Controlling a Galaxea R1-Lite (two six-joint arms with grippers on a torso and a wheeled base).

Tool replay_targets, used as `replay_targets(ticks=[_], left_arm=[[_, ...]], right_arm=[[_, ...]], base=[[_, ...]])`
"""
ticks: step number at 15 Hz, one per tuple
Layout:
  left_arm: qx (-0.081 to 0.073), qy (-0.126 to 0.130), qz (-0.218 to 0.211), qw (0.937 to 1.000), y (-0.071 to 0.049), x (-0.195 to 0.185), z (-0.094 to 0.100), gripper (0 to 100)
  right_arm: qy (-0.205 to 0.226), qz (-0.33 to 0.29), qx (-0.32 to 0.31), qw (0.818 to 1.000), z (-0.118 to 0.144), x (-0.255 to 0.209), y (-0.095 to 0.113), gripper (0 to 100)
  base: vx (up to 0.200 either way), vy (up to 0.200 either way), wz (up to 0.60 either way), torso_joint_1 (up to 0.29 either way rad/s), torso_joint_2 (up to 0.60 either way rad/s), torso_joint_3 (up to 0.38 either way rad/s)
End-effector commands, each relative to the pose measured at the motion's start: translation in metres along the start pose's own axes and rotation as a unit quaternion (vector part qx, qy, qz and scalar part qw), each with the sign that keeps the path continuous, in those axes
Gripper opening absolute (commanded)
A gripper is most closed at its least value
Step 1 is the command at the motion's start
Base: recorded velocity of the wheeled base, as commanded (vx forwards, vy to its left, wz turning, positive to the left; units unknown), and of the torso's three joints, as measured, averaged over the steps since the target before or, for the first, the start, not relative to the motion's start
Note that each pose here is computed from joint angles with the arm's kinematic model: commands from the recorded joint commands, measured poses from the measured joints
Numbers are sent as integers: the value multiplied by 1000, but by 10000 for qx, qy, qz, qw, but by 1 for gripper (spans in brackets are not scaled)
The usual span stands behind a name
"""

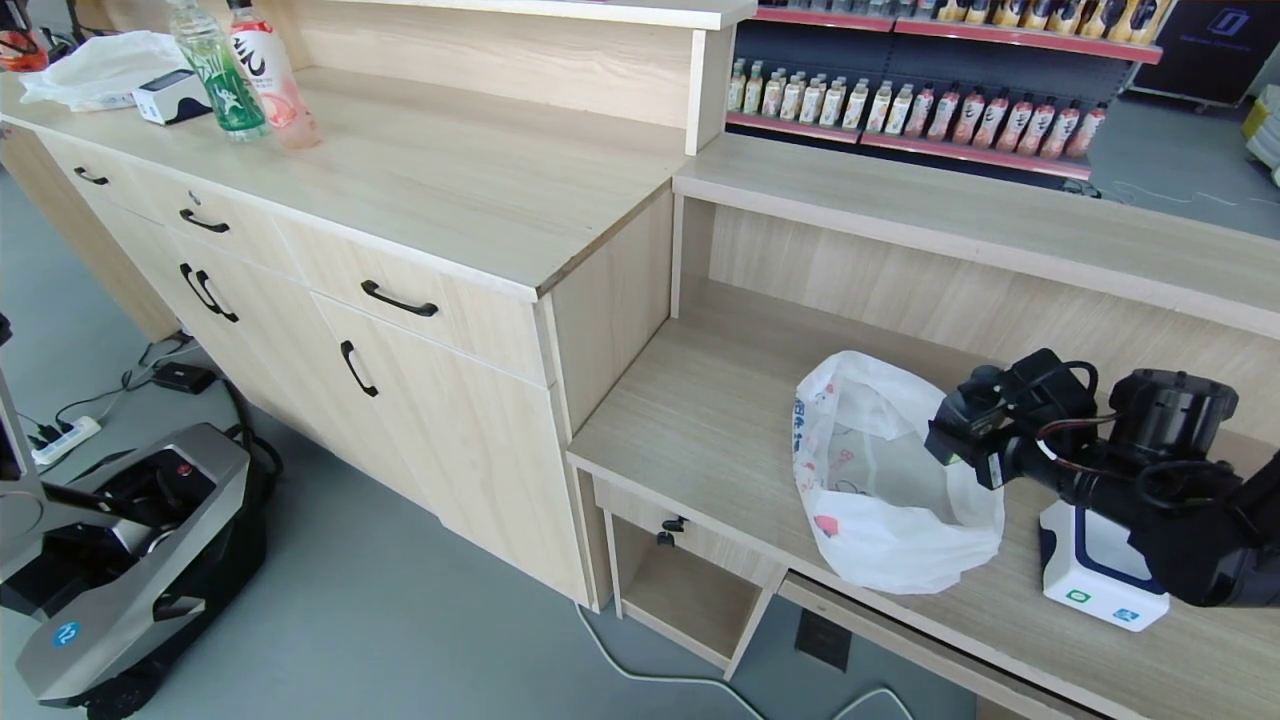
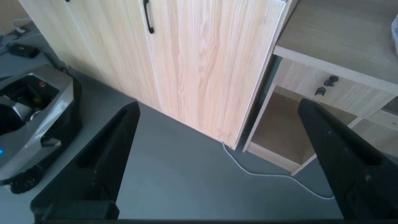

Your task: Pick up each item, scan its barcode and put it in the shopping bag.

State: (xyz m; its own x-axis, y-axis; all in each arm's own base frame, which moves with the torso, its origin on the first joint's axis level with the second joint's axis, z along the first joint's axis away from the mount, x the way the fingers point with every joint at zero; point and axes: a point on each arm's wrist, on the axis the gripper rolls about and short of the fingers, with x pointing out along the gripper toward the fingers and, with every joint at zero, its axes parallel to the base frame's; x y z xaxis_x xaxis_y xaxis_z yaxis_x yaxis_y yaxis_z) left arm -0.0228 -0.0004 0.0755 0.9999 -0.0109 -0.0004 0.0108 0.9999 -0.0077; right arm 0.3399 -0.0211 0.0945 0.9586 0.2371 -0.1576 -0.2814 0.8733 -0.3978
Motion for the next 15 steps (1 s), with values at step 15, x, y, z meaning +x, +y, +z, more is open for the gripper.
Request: replay_targets(ticks=[15], left_arm=[[0, -2, 1, 10000, 0, 0, 0, 100]], right_arm=[[-47, 100, 747, 9971, -28, 62, 4, 0]], base=[[0, 0, 0, 0, 0, 0]])
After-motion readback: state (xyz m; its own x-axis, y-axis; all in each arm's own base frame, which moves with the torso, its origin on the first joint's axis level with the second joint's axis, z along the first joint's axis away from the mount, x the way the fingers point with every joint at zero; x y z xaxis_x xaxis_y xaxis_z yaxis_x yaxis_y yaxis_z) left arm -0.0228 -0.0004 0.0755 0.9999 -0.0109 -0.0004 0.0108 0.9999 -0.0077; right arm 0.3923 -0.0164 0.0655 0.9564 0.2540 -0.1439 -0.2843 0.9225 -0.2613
